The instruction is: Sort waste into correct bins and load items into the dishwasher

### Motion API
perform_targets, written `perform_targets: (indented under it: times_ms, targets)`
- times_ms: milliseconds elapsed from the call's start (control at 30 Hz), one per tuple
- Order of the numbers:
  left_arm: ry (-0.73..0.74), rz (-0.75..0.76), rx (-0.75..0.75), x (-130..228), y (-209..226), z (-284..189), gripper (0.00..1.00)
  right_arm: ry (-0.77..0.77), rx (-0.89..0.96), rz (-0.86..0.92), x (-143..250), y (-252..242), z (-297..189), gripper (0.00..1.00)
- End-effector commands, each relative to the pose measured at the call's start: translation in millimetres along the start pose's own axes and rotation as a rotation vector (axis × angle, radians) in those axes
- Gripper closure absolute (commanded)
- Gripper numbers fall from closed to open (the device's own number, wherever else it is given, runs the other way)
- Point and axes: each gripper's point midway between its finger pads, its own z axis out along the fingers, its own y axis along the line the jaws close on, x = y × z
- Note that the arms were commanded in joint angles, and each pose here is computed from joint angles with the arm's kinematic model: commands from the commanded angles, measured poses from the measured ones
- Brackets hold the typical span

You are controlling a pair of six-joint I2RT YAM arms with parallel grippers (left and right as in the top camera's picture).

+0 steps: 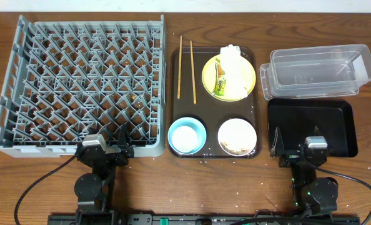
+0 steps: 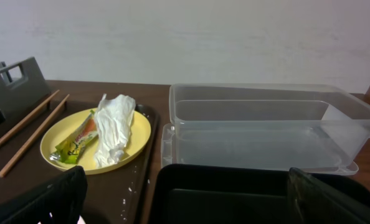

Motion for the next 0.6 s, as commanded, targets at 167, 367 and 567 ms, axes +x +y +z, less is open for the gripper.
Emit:
perform_targets:
  times_ms: [167,367,567]
  targets:
    - [0.052,-0.009,-0.003,16.1,1.9,0.9,0.12,0.003,-0.045,0.024,1.6,6.4,0.1,0.01]
    - [0.047,-0.010,0.060,13.8,-9.2,0.7,0.12,0.004,-0.149,0.022,1.6,24.2,-1.7,0.01]
    - [-0.052,-0.026,0.222,-21.6,-40.4,-6.8,0.12,-0.060,-0.283,0.018,-23.9,46.4,-10.2,0.01]
